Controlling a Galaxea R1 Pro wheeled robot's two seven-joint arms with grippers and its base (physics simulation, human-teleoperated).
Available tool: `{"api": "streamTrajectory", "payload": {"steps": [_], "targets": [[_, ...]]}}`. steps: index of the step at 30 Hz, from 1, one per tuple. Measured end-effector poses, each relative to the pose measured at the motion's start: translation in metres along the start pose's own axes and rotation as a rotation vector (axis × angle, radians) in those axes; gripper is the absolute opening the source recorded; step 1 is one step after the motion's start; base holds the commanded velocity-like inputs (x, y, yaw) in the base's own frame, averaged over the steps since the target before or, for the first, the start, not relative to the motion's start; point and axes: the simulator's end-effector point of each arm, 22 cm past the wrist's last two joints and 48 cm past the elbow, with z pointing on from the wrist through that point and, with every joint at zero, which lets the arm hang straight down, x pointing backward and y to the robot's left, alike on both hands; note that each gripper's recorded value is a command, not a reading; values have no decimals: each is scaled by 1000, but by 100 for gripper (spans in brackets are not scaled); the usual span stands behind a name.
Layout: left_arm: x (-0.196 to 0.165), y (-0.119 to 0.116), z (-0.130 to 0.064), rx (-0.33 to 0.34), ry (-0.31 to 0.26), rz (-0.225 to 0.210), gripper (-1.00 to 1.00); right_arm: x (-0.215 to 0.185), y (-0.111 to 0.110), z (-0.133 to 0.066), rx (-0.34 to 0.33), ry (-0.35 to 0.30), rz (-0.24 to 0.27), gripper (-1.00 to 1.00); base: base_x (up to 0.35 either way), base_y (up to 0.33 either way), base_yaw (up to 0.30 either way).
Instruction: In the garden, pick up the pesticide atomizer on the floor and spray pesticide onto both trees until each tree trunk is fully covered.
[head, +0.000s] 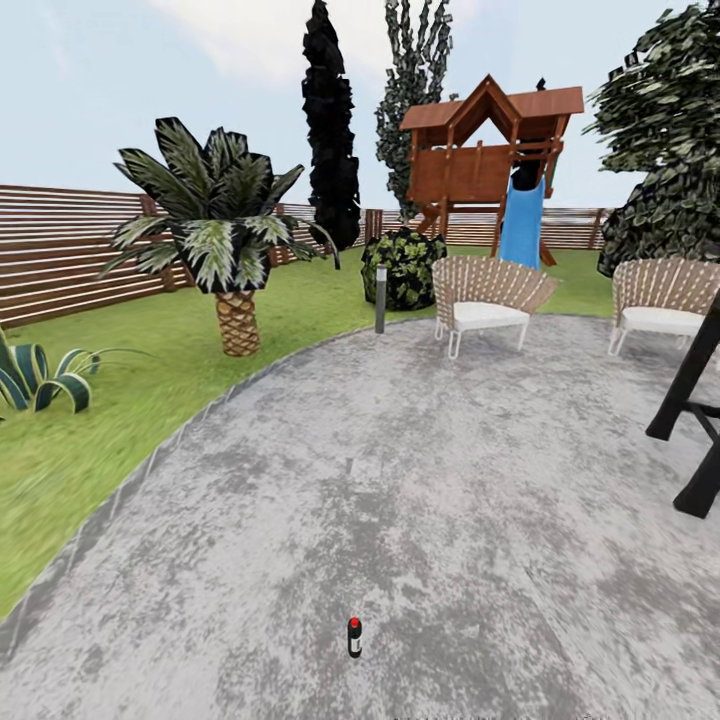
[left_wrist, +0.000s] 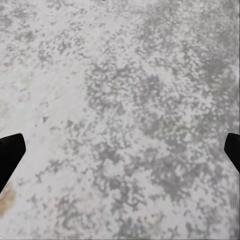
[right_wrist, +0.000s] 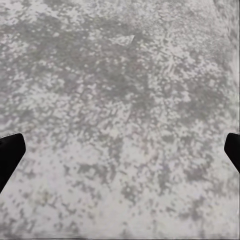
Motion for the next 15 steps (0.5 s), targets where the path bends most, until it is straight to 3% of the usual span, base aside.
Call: {"api": "streamTrajectory", "payload": {"steps": [8, 11, 15], "targets": [[0, 0, 0, 0, 0, 0, 100, 0, 0, 0, 0, 0, 1, 100, 0, 27, -297], [0, 0, 0, -1, 0, -1, 100, 0, 0, 0, 0, 0, 1, 100, 0, 245, -203], [0, 0, 0, -1, 0, -1, 100, -1, 0, 0, 1, -3, 1, 100, 0, 300, -44]]}}
